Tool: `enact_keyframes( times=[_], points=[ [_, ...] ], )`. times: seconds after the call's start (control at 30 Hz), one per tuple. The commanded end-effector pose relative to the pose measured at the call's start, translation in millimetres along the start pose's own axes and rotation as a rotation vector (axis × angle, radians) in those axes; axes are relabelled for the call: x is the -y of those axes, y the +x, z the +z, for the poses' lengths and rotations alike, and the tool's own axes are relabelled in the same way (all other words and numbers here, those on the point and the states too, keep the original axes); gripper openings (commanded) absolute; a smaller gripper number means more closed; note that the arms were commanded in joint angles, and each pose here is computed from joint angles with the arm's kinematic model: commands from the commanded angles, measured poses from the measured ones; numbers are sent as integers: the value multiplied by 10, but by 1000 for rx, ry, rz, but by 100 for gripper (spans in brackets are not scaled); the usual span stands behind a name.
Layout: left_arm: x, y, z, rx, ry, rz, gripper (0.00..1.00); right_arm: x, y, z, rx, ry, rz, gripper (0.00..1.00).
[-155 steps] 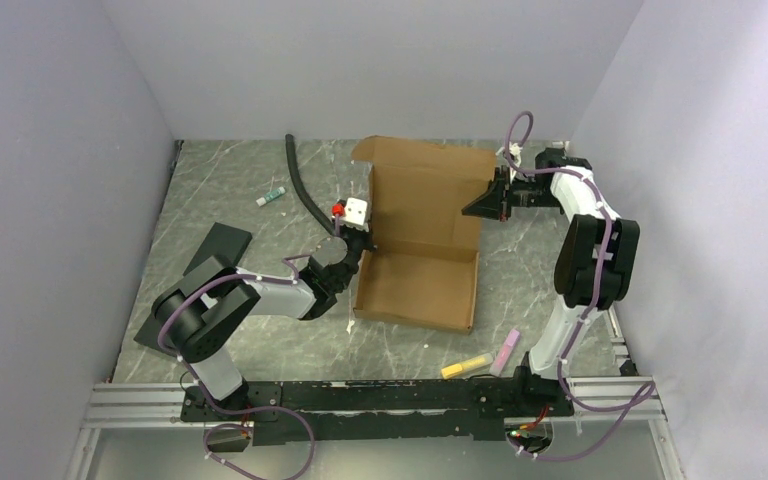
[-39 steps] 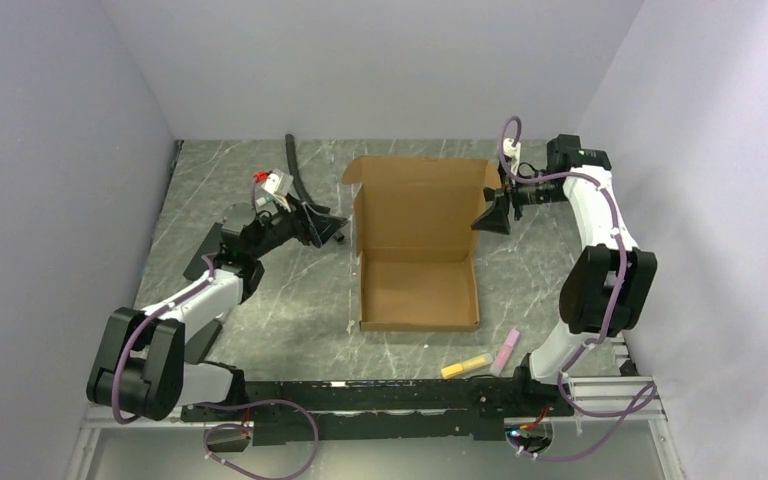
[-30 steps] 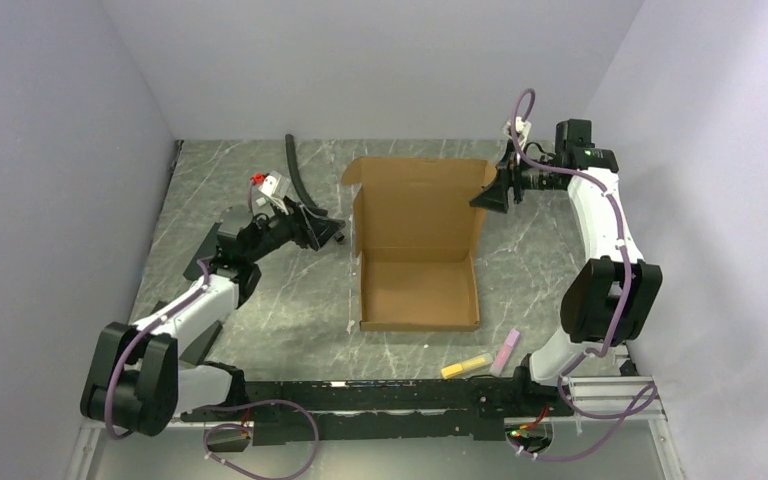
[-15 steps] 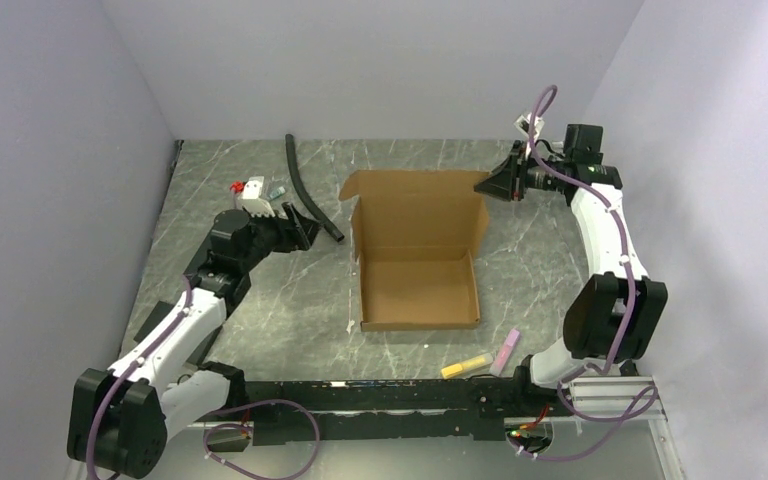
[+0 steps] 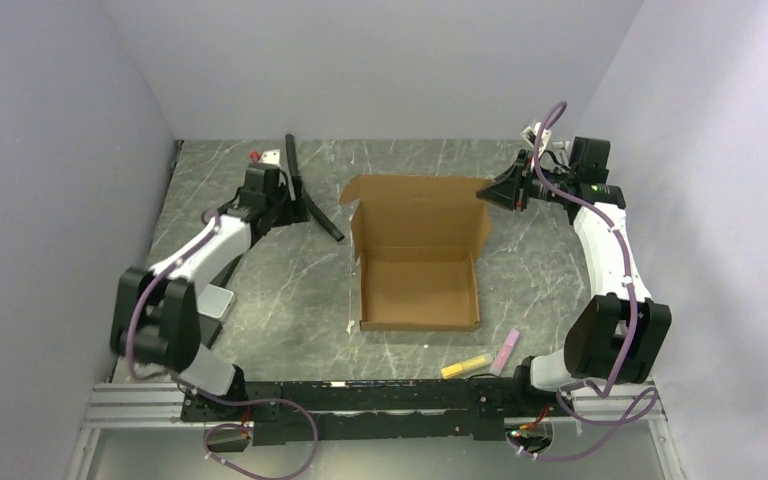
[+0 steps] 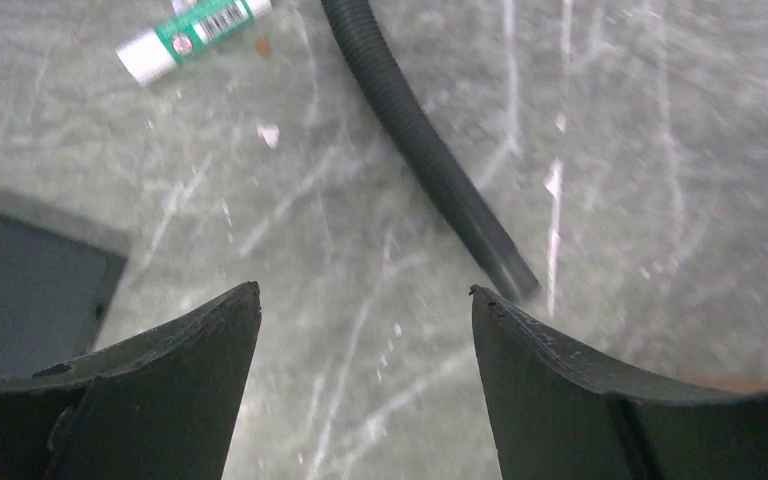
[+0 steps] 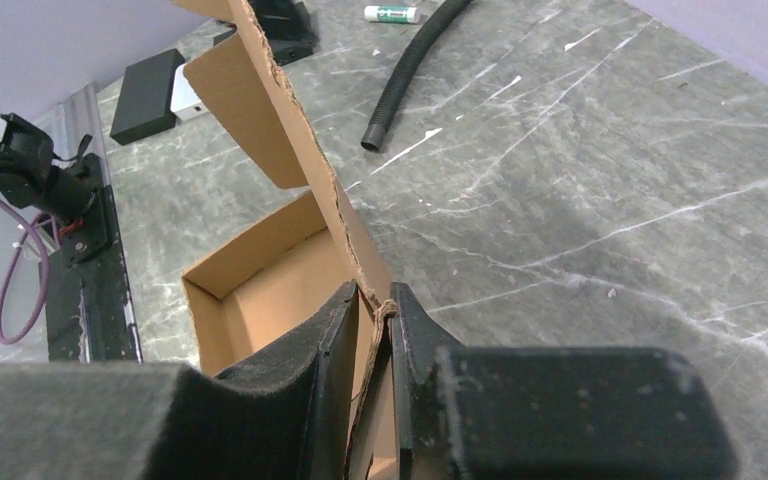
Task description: Fold the paper box
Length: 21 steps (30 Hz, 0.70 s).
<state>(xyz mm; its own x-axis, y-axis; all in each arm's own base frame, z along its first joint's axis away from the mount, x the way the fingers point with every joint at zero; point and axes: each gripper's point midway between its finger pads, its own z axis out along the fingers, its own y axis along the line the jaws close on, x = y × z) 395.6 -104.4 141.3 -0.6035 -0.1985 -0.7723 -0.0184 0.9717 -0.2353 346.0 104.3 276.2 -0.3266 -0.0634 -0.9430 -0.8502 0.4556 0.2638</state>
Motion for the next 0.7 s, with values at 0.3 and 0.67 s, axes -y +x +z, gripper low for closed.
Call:
enact_keyframes(
  times=[0.3,0.67],
  points=[
    [-661,-153,904,-298,-48,418,73,-54,-86,-6,34,-28,-38,22],
    [-832,-369,1284,-256,67,545,65,-26,-45,10,29,-34,-24,22]
  ],
)
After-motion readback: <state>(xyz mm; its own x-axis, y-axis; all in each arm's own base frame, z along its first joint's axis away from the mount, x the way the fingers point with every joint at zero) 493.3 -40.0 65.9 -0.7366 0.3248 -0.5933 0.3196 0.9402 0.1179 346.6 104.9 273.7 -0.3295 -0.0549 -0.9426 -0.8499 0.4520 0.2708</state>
